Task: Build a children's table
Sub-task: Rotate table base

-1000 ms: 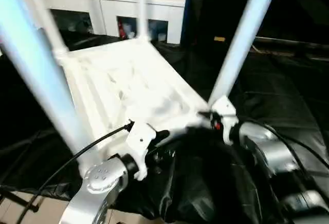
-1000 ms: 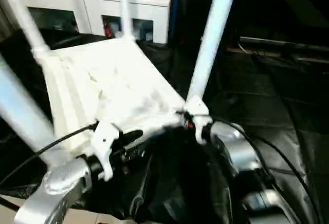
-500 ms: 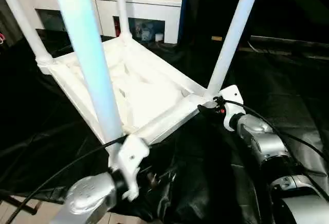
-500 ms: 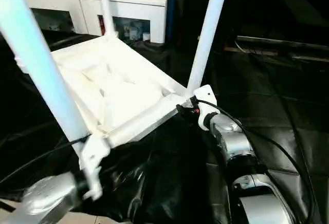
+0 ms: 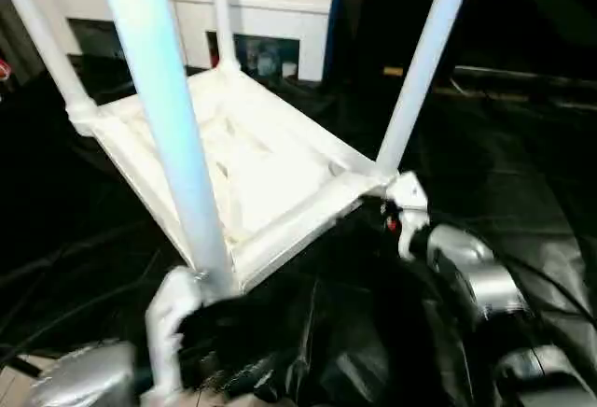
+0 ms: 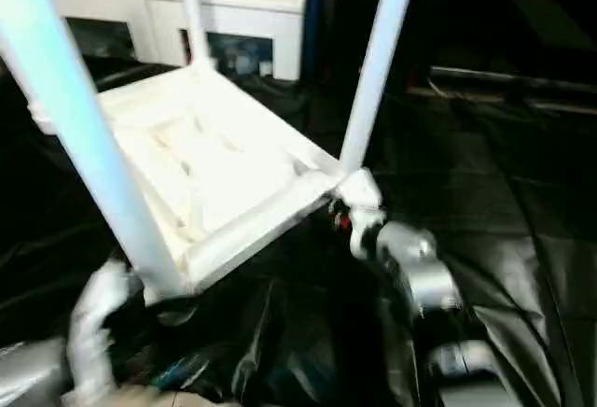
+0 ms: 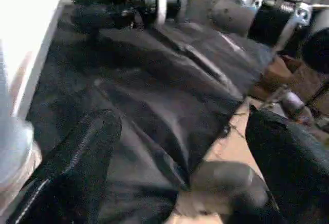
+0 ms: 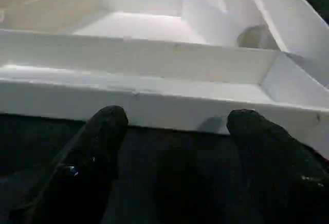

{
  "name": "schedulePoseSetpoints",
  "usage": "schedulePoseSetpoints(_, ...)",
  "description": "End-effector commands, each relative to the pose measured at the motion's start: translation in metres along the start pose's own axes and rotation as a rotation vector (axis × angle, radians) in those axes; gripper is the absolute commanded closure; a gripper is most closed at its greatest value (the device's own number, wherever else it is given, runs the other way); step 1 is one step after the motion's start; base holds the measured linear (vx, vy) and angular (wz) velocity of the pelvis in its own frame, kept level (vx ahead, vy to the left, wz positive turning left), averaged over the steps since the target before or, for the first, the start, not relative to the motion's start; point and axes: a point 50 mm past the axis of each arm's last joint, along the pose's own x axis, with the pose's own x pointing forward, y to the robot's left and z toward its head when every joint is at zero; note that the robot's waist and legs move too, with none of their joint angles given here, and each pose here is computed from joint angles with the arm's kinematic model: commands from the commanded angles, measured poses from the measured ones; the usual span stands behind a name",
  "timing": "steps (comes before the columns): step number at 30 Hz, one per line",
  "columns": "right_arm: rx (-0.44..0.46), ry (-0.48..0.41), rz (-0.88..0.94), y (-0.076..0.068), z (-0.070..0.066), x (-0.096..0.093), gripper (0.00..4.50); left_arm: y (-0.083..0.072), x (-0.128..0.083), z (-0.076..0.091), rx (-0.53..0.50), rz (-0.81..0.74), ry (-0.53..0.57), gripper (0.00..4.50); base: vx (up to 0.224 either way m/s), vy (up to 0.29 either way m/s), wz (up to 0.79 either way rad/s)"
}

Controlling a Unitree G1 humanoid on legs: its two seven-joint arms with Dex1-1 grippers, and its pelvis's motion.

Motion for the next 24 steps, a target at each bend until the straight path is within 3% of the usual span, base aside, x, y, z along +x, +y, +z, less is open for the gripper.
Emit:
schedulePoseSetpoints(1, -0.007, -0.021, 0.032, 0.001, 0.005, -0.004, 0.91, 0.0, -0.012, 0.004, 0.002, -0.014, 0.013, 0.07, 0.0, 0.0, 0.0)
schedulePoseSetpoints(7, -0.013, -0.009, 0.072, 0.006, 0.003, -0.014, 0.91, 0.016, -0.039, 0.017, 0.024, 0.09, -0.029, 0.07, 0.0, 0.0, 0.0)
schedulePoseSetpoints(12, 0.002, -0.001, 0.023, 0.009, -0.002, -0.016, 0.91, 0.033, -0.046, 0.025, 0.075, 0.172, -0.059, 0.07, 0.0, 0.0, 0.0)
schedulePoseSetpoints(18, 0.051, 0.029, -0.113, 0.005, -0.006, -0.008, 0.91, 0.048, -0.022, 0.043, 0.168, 0.179, -0.179, 0.07, 0.0, 0.0, 0.0)
schedulePoseSetpoints(20, 0.047, 0.057, -0.26, -0.003, -0.008, 0.002, 0.91, 0.046, 0.01, 0.057, 0.165, 0.076, -0.284, 0.07, 0.0, 0.0, 0.0)
schedulePoseSetpoints(24, 0.06, 0.052, -0.292, -0.002, -0.004, 0.014, 0.91, 0.044, 0.034, 0.063, 0.176, 0.007, -0.312, 0.07, 0.0, 0.0, 0.0)
